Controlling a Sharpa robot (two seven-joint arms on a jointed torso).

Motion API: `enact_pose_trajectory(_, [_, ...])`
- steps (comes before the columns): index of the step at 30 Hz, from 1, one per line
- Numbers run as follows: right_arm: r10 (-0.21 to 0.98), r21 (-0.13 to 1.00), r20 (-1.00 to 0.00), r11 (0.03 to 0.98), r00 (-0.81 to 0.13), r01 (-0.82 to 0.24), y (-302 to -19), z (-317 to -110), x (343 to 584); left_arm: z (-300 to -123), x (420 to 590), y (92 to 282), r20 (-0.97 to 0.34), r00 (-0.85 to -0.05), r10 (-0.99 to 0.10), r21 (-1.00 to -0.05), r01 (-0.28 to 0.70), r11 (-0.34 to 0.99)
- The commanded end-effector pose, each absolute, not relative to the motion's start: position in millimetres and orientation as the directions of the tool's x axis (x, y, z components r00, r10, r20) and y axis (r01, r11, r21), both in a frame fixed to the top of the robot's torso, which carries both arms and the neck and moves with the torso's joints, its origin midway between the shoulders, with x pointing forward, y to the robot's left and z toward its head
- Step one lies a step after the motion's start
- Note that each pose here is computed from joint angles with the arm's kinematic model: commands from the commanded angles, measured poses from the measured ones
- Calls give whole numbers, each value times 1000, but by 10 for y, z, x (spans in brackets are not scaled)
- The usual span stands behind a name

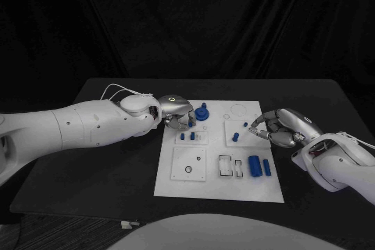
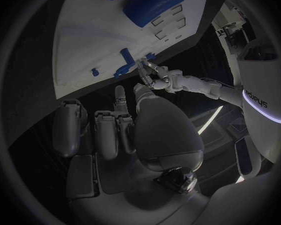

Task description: Assemble the parts on the task board

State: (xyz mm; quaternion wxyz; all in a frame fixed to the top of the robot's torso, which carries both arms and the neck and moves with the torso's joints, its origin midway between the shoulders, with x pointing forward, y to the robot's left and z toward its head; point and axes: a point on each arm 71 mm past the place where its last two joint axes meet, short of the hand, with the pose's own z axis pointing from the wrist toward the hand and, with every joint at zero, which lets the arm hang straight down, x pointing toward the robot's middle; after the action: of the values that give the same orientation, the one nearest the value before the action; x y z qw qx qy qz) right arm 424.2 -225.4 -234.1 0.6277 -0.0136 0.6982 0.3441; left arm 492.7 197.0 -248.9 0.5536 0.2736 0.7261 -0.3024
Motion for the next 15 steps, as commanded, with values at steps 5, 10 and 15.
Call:
enact_pose_trajectory(5, [413,467,-884,770,-218,-435,-2262,-2355,4237,-2519,4914,1935,-964,-255,71,-147,736,661])
enact_pose_trajectory(10, [413,466,-884,771,-218,-434,-2264,-2356,4237,-2527,4913,1940,-963,-260,74,-148,736,661])
enact_pose_trajectory(15, [413,466,-885,771,-218,-434,-2264,-2356,4238,-2529,4910,1949,-962,-261,74,-149,738,658])
